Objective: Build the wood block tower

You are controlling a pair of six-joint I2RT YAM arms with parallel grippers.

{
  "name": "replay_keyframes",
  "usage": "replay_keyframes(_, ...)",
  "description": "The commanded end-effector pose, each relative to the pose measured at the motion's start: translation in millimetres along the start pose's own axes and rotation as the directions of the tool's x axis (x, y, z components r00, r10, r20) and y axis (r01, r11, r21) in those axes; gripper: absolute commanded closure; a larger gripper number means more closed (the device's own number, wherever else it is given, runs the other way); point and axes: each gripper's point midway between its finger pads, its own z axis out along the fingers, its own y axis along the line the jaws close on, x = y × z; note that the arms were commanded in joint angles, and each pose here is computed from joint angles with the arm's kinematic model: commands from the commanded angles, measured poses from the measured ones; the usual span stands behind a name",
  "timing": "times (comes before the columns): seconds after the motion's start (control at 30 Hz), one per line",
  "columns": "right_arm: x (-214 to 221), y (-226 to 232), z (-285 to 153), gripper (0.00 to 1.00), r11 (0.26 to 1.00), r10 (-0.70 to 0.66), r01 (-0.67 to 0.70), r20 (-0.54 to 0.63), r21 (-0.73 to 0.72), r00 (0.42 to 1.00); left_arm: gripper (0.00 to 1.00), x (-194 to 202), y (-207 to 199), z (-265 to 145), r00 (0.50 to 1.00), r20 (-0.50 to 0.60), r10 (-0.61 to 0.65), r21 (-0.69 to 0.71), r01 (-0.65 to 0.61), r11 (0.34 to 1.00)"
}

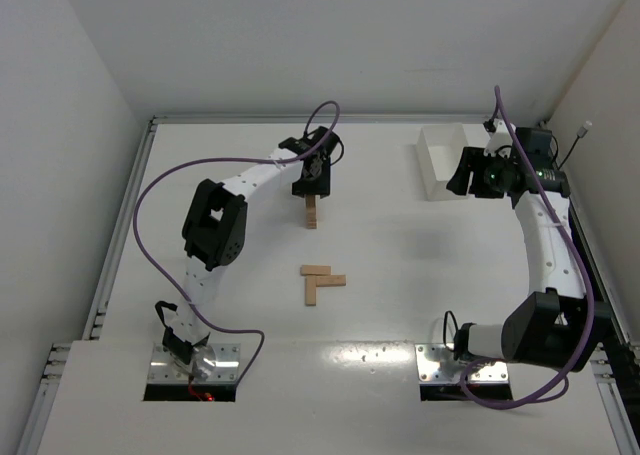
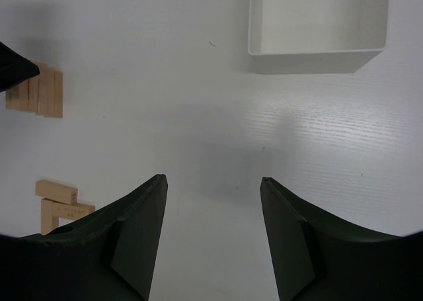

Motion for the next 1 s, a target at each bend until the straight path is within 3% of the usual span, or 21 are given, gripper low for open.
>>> replay_keyframes(0.0,-16,3,-2,0.45,1.000,-0.009,0.010,0.052,-0.019,0.999,0.57,-20,-5,-5,0.999,0.047,-0.016,0.024,0.015,1.000)
replay_keyframes(0.23,-16,5,-3,0.45,1.000,-0.013,0.014,0.061,-0.027,0.998,0.60,-19,-6,-6,0.999,0.043,-0.016,0.032,0.014,0.999)
replay_keyframes(0.3,-16,5,-3,0.45,1.000,-0.013,0.014,0.061,-0.027,0.998,0.53,-19,-6,-6,0.999,0.043,-0.016,0.032,0.014,0.999)
replay_keyframes(0.4,-16,5,-3,0.45,1.000,-0.013,0.014,0.061,-0.027,0.998,0.32,-17,-2,-3,0.999,0.044,-0.013,0.012,0.013,1.000)
replay_keyframes(0.57,-13,7,-4,0.45,0.999,-0.012,0.014,0.060,-0.037,0.998,0.27,-22,-4,-12,0.998,0.055,-0.018,0.031,0.017,0.999)
replay_keyframes(0.67,-9,6,-2,0.45,0.999,-0.020,0.022,0.051,-0.037,0.999,0.26,-36,-9,-30,0.995,0.098,-0.034,0.067,0.027,0.997)
replay_keyframes(0.8,-5,15,1,0.45,0.991,-0.119,0.121,0.043,-0.049,0.992,0.18,-69,-21,-88,0.973,0.227,-0.050,0.135,0.019,0.991)
replay_keyframes(0.97,24,53,9,0.39,0.919,-0.361,0.354,-0.008,-0.175,0.932,0.12,-111,1,-181,0.907,0.408,-0.109,0.198,0.029,0.980)
